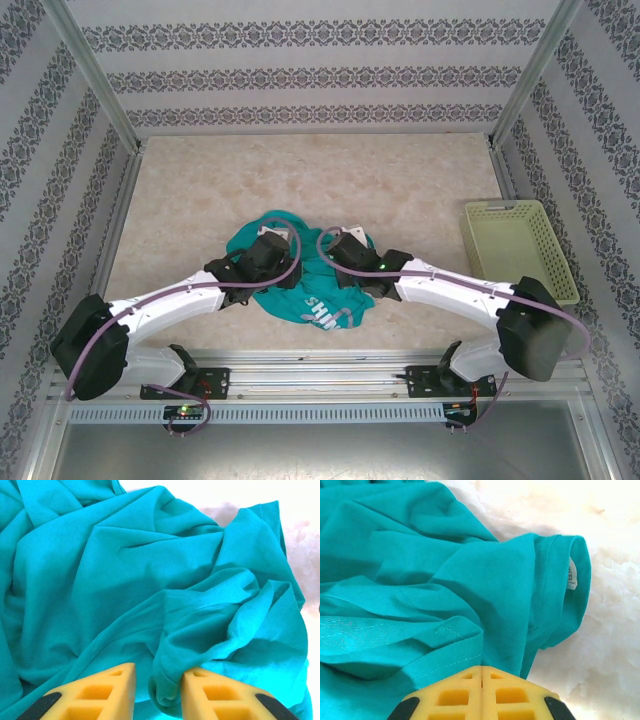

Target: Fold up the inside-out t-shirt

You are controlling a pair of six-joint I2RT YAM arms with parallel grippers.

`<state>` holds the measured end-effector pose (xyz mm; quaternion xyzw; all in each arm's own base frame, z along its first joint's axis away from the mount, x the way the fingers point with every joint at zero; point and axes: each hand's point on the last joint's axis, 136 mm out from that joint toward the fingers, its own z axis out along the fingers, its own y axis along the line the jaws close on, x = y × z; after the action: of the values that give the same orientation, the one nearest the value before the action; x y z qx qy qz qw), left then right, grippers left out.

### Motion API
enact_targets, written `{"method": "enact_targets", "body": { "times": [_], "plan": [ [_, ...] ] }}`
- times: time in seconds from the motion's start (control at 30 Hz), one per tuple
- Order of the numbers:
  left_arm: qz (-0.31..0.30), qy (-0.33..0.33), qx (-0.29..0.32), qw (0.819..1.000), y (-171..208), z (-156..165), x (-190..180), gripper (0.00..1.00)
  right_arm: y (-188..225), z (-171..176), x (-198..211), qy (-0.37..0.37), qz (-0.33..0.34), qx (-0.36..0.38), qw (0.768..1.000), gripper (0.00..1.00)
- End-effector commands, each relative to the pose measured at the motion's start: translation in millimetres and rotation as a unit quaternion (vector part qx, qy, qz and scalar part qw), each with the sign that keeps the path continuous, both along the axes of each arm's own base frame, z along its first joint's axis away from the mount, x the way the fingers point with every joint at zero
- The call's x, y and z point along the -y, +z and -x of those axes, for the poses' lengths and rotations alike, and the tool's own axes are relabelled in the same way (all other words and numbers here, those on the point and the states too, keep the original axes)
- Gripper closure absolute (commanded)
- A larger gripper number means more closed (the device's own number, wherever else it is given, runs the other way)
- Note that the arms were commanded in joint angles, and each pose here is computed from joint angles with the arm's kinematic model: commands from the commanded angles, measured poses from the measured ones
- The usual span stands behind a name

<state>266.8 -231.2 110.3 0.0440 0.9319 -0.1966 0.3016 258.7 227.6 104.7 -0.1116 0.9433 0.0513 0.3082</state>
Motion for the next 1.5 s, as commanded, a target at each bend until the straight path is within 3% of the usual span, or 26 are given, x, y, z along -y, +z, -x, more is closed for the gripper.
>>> {"method": "enact_targets", "body": {
  "times": [0.0, 0.27, 0.5, 0.63, 0.8, 1.2, 1.27, 1.37, 1.47],
  "plan": [
    [0.007, -0.014, 0.034, 0.999, 25, -7, 6, 0.69, 7, -4, -4, -0.012, -0.039, 0.004, 0.999, 0.77],
    [0.011, -0.016, 0.032, 0.999, 21, -7, 8, 0.67, -10, -21, -2, -0.055, -0.052, -0.041, 0.996, 0.56],
    [0.017, -0.013, 0.027, 0.999, 16, -6, 9, 0.66, -26, -28, -7, -0.066, -0.022, -0.069, 0.995, 0.54],
    [0.008, -0.008, 0.027, 1.0, 13, -6, 5, 0.63, -28, -23, 0, -0.074, -0.012, -0.074, 0.994, 0.59],
    [-0.005, -0.002, 0.025, 1.0, 9, -8, 3, 0.62, -25, -4, 9, -0.072, 0.003, -0.072, 0.995, 0.75],
    [-0.015, -0.005, 0.016, 1.0, -2, -11, 6, 0.6, -25, 41, 24, -0.068, -0.011, -0.081, 0.994, 0.94],
    [-0.013, -0.013, 0.016, 1.0, -2, -11, 8, 0.6, -21, 40, 22, -0.065, -0.022, -0.074, 0.995, 0.91],
    [-0.012, -0.024, 0.016, 1.0, 0, -10, 11, 0.57, -10, 33, 12, -0.062, -0.059, -0.064, 0.994, 0.69],
    [-0.015, -0.028, 0.018, 0.999, 1, -11, 13, 0.54, -6, 23, 5, -0.071, -0.102, -0.068, 0.99, 0.6]
  ]
}}
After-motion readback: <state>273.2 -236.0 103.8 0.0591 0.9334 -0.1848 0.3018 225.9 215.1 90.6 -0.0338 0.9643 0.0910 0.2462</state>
